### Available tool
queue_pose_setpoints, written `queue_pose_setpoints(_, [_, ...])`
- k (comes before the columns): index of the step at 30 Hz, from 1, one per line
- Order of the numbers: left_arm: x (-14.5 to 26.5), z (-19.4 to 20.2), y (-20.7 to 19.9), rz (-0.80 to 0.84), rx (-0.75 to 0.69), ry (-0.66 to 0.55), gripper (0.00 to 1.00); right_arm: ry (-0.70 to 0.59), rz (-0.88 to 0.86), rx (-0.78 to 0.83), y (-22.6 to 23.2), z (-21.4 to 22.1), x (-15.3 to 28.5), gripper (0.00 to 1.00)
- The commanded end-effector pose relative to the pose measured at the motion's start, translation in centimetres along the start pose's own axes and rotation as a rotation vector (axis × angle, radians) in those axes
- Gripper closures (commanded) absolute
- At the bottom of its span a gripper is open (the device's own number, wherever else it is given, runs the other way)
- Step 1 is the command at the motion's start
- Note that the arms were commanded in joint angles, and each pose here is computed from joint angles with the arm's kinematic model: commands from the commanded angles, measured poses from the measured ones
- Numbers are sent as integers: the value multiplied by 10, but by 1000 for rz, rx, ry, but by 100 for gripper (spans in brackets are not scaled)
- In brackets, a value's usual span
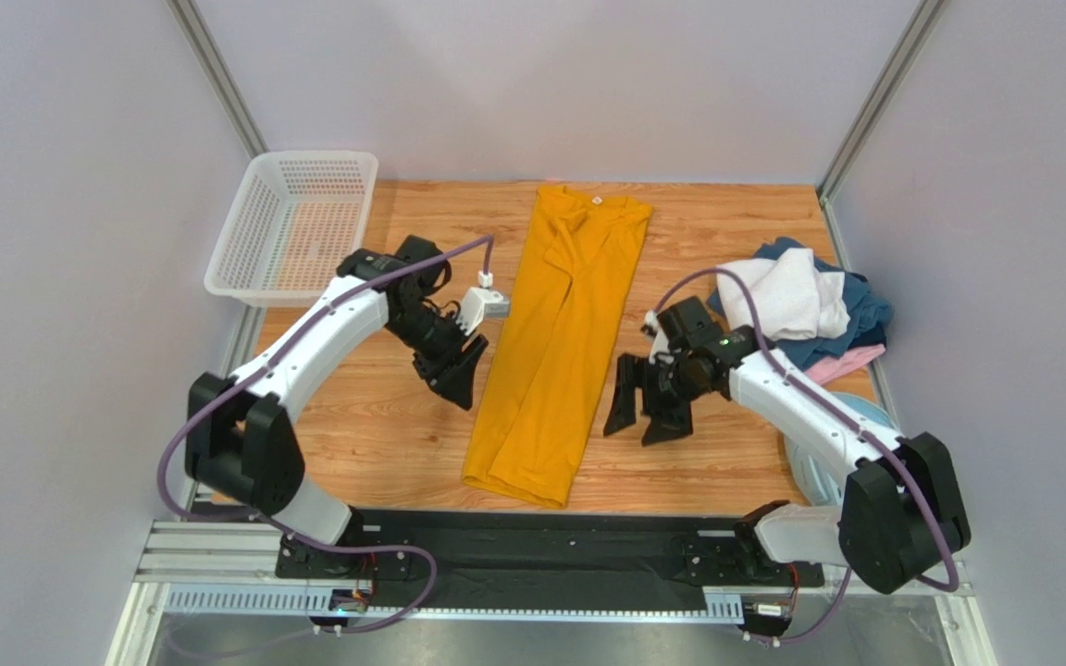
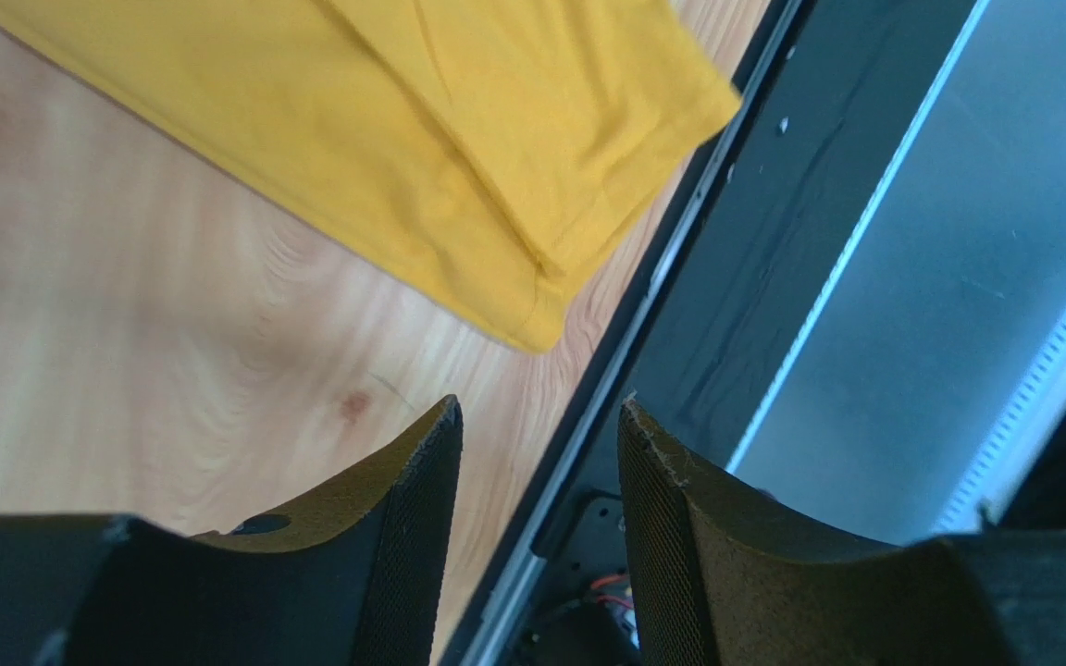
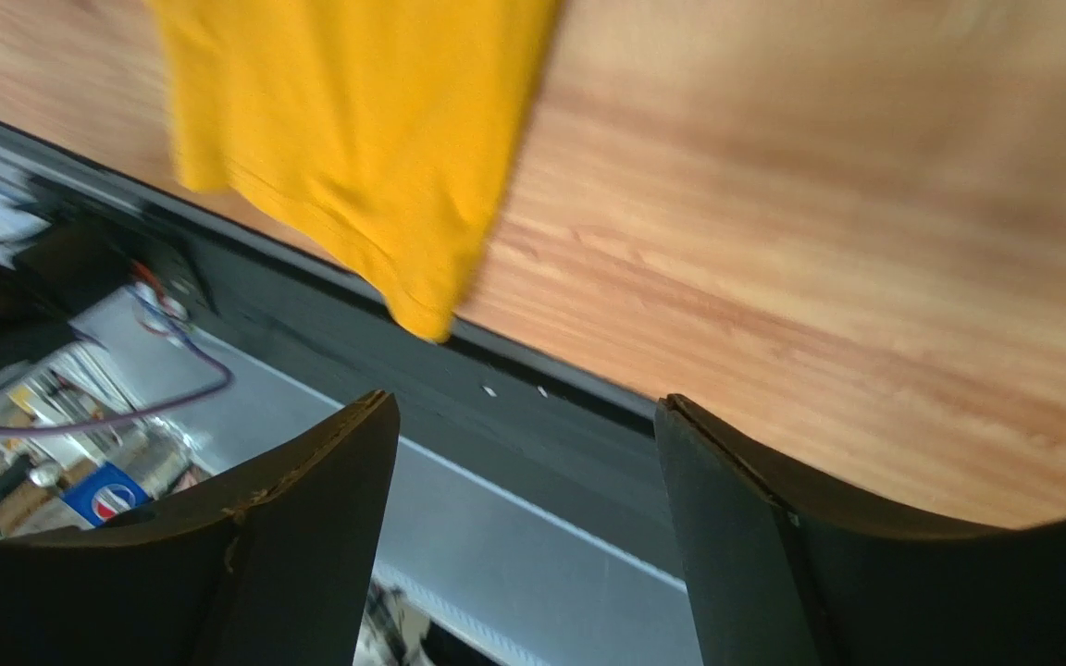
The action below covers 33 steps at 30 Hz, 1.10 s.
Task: Fold and stack the t-shirts
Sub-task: Rotate the tshirt 80 degrees, then grab the bottom of the folded rectangular tshirt with both arms
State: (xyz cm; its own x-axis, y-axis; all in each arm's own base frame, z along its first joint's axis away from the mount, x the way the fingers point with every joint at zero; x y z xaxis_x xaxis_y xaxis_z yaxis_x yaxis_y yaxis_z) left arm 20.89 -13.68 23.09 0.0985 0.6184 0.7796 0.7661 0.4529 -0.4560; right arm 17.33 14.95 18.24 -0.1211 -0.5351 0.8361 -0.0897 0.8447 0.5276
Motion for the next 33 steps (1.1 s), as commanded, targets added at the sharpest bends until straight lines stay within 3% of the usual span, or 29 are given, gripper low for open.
queue_pose_setpoints(1, [-26,7,18,50,9,37,48,107,3,-25,1,36,-19,26])
queue_pose_setpoints(15, [-95,43,12,130,45,322,48,344,-76,54,32,50,-70,32])
queue_pose_setpoints(26, [-112,51,21,154,101,373,48,400,-70,92,47,51,-94,37])
queue_pose_setpoints(33, [-122,49,29,65,103,310,47,373,-29,91,52,50,-102,42])
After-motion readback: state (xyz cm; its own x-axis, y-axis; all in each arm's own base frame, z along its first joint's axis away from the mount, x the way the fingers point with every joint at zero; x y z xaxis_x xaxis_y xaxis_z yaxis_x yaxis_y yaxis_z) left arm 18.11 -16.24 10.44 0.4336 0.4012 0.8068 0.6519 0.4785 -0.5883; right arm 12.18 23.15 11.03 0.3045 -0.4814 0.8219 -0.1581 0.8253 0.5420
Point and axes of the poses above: each gripper's point midway between its finger pads, its own x axis back along the fingers, its own y axis along the line the jaws close on, z = x × y, the point moved 8 cm from there along x, back along the fingers, and after that the axes turned 4 degrees about x, right-handed, at the moved point
